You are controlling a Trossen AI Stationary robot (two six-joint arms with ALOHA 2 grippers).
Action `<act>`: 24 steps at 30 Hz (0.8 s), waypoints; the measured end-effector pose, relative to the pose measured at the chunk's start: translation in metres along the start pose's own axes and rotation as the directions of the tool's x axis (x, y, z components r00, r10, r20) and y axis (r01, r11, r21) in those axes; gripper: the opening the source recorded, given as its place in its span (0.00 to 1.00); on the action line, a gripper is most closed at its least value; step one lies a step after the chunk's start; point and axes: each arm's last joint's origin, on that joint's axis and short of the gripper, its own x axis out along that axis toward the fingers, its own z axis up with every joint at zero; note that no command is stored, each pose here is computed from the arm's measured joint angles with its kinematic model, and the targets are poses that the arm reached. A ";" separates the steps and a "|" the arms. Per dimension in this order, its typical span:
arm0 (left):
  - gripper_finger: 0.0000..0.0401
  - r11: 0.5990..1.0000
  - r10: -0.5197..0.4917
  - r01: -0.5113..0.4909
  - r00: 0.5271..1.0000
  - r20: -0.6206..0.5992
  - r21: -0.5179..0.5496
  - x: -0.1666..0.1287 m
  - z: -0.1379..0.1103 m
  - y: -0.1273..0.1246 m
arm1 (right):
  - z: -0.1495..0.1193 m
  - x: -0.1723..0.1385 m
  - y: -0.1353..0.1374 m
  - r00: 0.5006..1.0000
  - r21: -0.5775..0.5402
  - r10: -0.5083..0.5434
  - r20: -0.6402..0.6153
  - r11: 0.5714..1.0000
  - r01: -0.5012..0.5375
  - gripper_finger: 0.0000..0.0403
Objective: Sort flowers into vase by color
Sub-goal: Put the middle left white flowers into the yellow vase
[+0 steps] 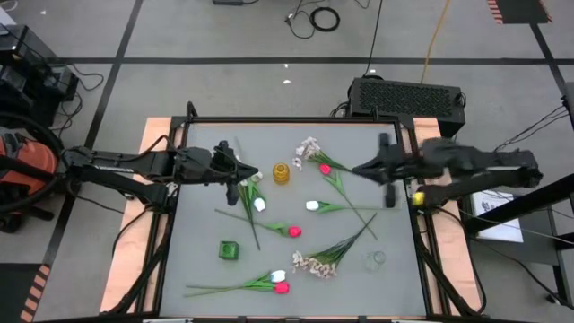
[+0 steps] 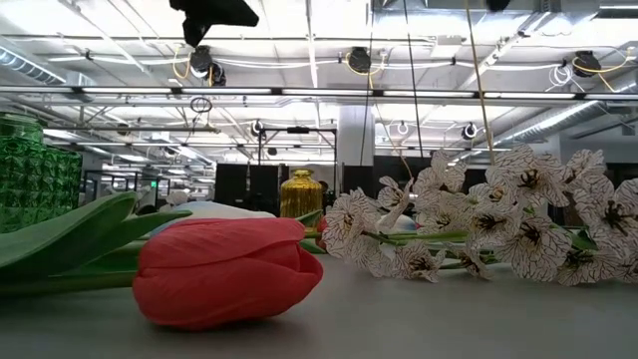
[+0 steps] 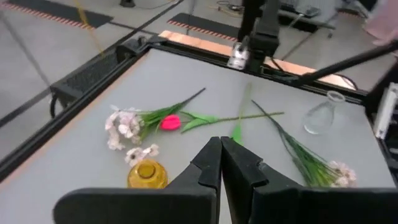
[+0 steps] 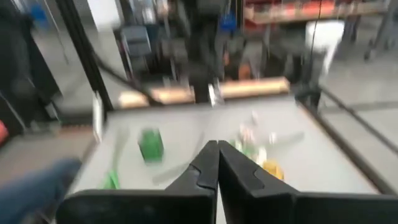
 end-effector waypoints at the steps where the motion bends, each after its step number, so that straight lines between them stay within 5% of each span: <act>1: 0.04 0.999 0.025 -0.025 1.000 -0.016 -0.023 0.001 -0.002 0.001 | -0.005 0.009 0.000 0.999 -0.004 -0.006 -0.040 1.000 0.006 0.00; 7: 0.04 0.984 0.145 -0.160 0.976 -0.164 -0.080 0.014 -0.021 0.002 | -0.030 0.047 0.000 0.981 0.091 -0.033 -0.191 0.994 0.051 0.00; 14: 0.04 0.967 0.163 -0.211 0.943 -0.289 -0.143 0.038 -0.041 -0.007 | -0.048 0.073 0.000 0.955 0.125 -0.052 -0.292 0.988 0.092 0.00; 24: 0.04 0.940 0.217 -0.302 0.890 -0.400 -0.162 0.066 -0.065 -0.012 | -0.049 0.080 -0.002 0.956 0.124 -0.065 -0.287 0.987 0.104 0.00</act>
